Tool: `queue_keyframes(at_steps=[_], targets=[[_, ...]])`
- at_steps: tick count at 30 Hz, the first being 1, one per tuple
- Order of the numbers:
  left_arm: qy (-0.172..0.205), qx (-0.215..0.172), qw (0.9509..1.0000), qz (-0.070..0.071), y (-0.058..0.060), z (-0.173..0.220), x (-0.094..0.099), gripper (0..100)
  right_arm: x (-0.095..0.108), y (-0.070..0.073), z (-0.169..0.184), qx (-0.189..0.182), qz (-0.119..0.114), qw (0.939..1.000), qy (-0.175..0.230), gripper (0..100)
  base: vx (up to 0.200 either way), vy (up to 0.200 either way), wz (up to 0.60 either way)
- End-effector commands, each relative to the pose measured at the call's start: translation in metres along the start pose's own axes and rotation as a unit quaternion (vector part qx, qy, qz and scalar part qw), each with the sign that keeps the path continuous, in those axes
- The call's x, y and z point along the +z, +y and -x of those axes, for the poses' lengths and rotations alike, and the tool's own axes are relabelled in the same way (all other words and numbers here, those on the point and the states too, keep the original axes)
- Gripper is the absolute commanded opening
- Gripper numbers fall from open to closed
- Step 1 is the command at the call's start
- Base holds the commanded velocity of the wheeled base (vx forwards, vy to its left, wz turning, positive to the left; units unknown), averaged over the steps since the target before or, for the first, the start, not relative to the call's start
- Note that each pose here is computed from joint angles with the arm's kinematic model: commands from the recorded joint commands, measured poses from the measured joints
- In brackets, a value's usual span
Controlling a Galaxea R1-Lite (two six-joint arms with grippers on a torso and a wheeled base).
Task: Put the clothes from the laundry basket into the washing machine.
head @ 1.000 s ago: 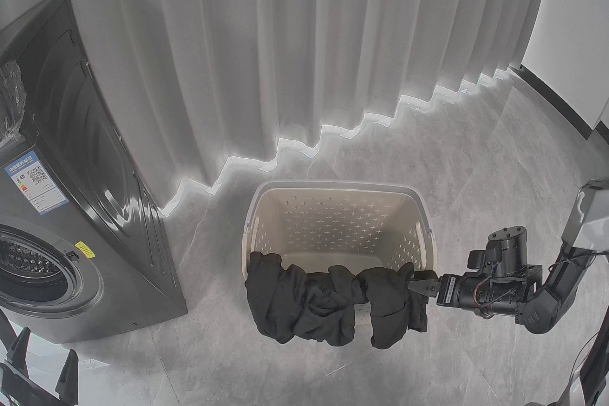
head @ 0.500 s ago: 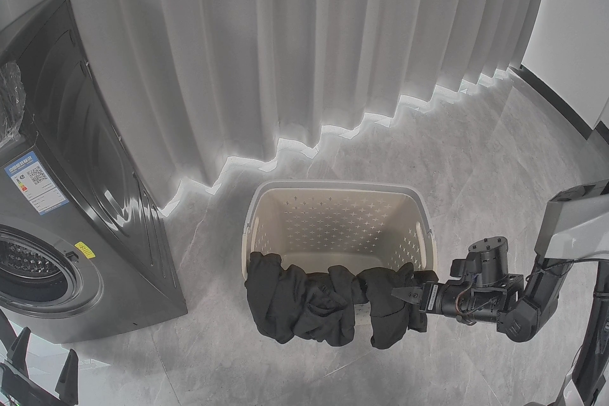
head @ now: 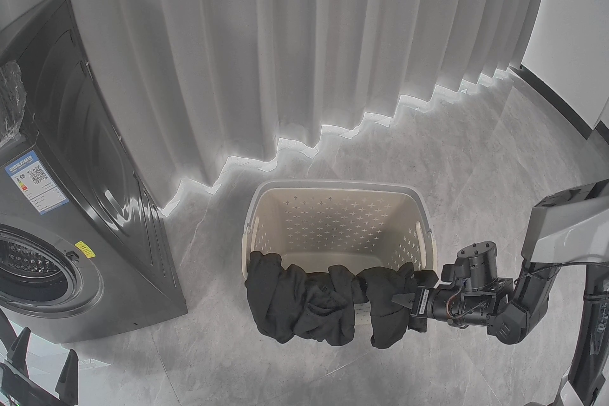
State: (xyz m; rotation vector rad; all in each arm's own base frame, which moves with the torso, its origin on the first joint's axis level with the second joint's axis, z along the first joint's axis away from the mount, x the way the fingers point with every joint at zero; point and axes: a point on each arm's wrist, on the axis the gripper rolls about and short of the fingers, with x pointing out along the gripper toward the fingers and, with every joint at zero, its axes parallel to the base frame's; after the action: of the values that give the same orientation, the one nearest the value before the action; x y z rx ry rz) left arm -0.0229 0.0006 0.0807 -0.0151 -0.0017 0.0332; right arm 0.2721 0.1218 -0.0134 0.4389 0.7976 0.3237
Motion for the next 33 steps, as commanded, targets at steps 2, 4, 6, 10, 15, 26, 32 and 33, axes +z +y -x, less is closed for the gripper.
queue_keyframes(at_steps=[2, 4, 6, 10, 15, 26, 32, 33], targets=[[0.003, 0.000, 1.0000, 0.000, 0.000, 0.000, -0.005, 100, 0.000, 0.001, -0.001, 0.001, 0.001, 1.0000, 0.000, 0, 0.000, 0.000, 0.00], [0.003, 0.000, 1.0000, 0.001, 0.000, 0.000, -0.005, 100, -0.001, 0.000, 0.000, 0.001, 0.001, 1.0000, 0.001, 0, 0.000, 0.000, 0.00], [0.003, 0.000, 1.0000, 0.001, 0.000, 0.000, -0.005, 100, -0.002, 0.000, 0.002, 0.000, 0.000, 1.0000, 0.004, 0, 0.000, 0.000, 0.00], [0.003, 0.000, 1.0000, 0.001, 0.000, 0.000, -0.005, 100, -0.004, 0.009, 0.016, 0.021, 0.015, 0.9996, -0.011, 0, 0.000, 0.000, 0.00], [0.003, 0.000, 1.0000, 0.001, 0.000, 0.000, -0.005, 100, -0.010, 0.025, 0.036, 0.068, 0.042, 0.9957, -0.048, 0, 0.000, 0.000, 0.00], [0.002, 0.000, 1.0000, 0.000, 0.000, 0.000, -0.005, 100, -0.007, 0.041, 0.086, 0.130, 0.086, 0.9799, -0.125, 0, 0.000, 0.000, 0.00], [0.002, 0.000, 1.0000, 0.000, 0.000, 0.000, -0.005, 100, 0.002, 0.058, 0.110, 0.176, 0.096, 0.9660, -0.164, 0, 0.000, 0.000, 0.00], [0.002, 0.000, 1.0000, 0.000, 0.000, 0.000, -0.005, 100, 0.002, 0.059, 0.111, 0.178, 0.097, 0.9651, -0.166, 0, 0.000, 0.000, 0.00]])
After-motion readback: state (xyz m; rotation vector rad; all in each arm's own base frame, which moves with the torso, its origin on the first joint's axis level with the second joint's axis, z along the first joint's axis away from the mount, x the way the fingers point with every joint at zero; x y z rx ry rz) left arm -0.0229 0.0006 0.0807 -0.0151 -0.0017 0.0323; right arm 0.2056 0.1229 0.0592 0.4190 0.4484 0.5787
